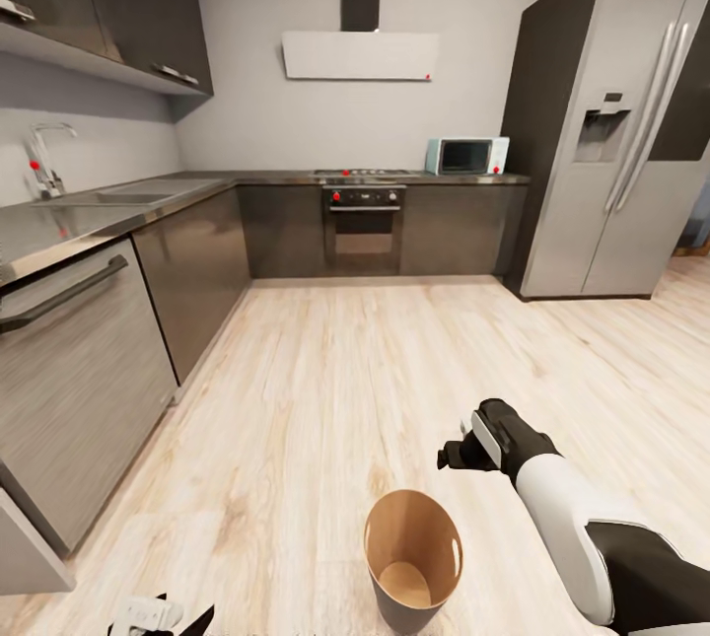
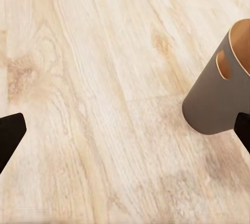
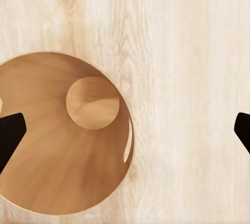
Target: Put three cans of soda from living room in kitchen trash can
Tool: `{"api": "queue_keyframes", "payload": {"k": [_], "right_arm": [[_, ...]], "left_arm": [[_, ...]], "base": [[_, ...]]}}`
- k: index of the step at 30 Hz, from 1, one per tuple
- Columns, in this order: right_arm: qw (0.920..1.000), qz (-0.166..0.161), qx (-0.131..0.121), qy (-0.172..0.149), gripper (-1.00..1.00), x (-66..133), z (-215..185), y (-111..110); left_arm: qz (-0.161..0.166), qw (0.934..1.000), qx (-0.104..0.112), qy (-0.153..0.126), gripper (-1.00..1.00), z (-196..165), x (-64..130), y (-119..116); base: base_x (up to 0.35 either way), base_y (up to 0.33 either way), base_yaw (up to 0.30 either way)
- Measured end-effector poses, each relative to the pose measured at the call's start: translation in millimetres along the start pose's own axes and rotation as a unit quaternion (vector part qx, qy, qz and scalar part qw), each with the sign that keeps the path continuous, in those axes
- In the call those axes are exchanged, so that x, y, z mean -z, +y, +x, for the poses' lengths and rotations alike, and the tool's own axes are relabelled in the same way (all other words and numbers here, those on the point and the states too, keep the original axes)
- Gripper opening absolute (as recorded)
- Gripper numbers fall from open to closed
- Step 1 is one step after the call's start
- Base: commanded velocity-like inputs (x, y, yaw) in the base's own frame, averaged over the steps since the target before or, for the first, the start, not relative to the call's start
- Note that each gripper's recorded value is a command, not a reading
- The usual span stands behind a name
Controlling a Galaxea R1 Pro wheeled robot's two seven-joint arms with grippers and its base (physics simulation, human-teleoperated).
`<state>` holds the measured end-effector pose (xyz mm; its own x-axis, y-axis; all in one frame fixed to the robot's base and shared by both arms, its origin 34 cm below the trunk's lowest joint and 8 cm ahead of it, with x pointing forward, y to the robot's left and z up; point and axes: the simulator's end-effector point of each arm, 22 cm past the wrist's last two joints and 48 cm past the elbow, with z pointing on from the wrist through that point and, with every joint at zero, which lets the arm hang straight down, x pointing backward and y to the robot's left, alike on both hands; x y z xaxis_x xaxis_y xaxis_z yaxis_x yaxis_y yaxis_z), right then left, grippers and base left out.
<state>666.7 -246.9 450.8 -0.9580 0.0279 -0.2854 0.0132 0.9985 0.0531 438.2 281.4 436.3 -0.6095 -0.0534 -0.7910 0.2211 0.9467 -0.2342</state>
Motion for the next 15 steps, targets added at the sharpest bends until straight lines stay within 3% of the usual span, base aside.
{"api": "queue_keyframes", "payload": {"k": [6, 15], "right_arm": [[1.0000, 0.000, 0.000, 0.004, 1.00, -4.3, 2, 0], [0.9999, 0.000, 0.000, 0.010, 1.00, -10.8, 6, 0]], "left_arm": [[0.000, 1.0000, 0.002, 0.004, 1.00, 3, -0.8, 0], [0.000, 0.9999, 0.004, 0.011, 1.00, 8, -2.2, 1]], "base": [[0.042, 0.000, 0.071], [0.244, 0.000, 0.072]]}}
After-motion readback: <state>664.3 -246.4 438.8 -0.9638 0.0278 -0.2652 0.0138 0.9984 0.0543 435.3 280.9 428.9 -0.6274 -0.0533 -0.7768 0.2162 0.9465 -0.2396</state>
